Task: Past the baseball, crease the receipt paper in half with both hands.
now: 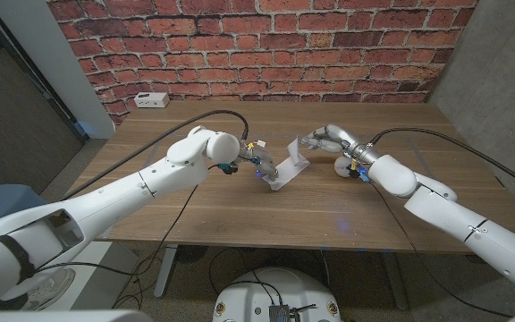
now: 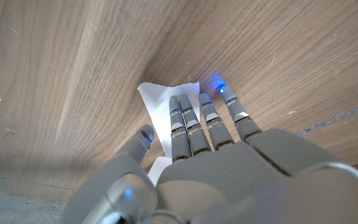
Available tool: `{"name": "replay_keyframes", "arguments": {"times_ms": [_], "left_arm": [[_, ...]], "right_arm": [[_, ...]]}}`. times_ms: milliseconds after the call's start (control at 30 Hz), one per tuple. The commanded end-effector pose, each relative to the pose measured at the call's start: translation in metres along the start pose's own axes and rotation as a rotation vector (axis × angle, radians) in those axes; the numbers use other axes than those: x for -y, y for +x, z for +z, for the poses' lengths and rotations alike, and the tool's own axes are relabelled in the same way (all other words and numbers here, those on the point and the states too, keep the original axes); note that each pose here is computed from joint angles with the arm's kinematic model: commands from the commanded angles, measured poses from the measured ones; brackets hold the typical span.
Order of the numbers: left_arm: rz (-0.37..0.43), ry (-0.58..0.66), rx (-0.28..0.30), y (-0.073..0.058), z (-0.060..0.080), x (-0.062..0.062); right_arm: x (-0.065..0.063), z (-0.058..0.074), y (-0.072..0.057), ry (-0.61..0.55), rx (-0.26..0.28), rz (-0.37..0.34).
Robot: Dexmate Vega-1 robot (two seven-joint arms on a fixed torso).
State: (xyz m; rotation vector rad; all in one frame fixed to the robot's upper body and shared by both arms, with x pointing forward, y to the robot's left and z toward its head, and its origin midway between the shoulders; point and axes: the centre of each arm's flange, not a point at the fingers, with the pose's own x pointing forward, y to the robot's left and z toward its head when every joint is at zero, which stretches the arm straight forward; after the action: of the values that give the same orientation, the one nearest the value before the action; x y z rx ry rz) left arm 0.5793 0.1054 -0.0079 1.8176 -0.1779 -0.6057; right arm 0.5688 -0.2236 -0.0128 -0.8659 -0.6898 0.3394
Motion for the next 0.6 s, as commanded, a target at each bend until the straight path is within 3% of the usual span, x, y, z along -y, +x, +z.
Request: {"name": "replay_keyframes", "arguments": {"times_ms": [33,167,333,600], "left_arm": [[0.003,0.008,-0.006,-0.001,0.005,-0.002],[0.029,0.019,-0.008,-0.005,0.007,-0.006],[0.117,0.031,-0.018,-0.021,0.008,-0.016],[0.225,0.070,-0.007,-0.035,0.012,-0.022]], "right_arm": [[-0.004,-0.013,-0.002,0.180,0.044,0.119],[-0.003,-0.015,-0.003,0.184,0.049,0.128],[-0.004,-0.014,-0.002,0.112,0.043,0.140],[-0.009,-0.004,-0.002,0.019,0.088,0.148]]}}
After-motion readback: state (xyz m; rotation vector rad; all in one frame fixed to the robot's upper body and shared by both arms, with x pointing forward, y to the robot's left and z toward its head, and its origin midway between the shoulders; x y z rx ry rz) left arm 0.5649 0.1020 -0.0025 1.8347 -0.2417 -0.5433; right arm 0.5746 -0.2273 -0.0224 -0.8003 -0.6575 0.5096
